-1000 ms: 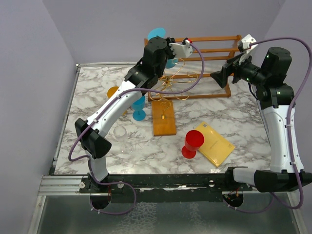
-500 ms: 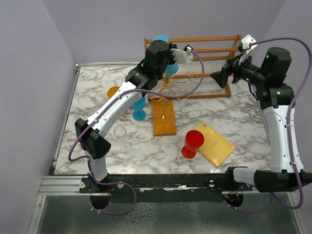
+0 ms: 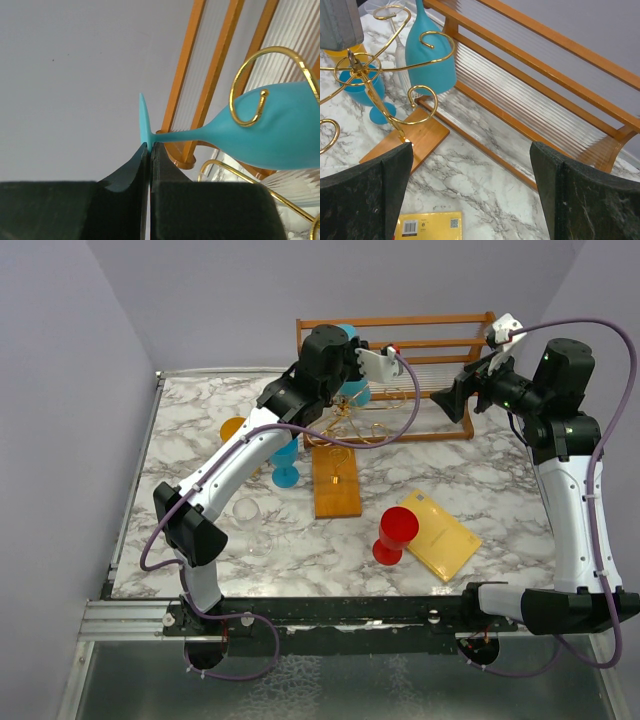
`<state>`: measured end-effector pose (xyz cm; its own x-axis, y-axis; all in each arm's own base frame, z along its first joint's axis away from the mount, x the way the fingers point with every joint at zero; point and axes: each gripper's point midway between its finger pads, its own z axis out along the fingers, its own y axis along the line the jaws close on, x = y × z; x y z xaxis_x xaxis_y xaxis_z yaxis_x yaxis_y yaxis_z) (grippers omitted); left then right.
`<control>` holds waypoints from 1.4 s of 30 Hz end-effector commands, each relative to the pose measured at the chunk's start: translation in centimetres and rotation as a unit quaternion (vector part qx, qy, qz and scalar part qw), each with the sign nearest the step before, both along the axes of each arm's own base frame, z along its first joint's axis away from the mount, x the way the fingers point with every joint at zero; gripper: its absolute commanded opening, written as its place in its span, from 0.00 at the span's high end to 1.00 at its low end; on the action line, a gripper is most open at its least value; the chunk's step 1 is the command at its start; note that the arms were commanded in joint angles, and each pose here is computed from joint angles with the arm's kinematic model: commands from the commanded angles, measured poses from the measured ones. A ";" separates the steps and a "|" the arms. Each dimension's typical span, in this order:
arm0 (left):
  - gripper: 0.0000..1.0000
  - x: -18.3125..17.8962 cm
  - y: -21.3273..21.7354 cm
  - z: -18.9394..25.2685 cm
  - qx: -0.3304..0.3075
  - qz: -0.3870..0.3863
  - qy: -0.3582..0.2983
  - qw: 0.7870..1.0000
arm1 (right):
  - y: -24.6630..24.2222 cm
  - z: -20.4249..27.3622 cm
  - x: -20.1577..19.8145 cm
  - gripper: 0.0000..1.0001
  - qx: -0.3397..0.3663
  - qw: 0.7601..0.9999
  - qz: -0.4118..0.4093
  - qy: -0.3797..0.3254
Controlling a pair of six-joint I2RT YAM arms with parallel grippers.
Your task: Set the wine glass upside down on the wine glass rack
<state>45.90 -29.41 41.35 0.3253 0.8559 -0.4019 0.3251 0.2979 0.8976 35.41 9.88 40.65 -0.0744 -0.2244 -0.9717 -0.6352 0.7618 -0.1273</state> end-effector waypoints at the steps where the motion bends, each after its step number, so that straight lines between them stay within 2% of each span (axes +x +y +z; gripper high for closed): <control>1: 1.00 -1.4 -2.1 0.9 -0.024 -0.053 0.010 0.998 | -0.4 0.7 -0.2 0.00 -0.010 1.000 -0.009 -0.021; 21: 1.00 -4.3 -3.5 -0.9 -0.009 -0.109 0.066 0.992 | -0.4 0.7 -0.3 0.00 -0.010 1.000 -0.010 -0.025; 42: 1.00 -6.0 -5.2 0.0 -0.027 -0.136 0.072 0.988 | -0.4 0.6 -0.3 0.00 -0.009 1.000 -0.009 -0.024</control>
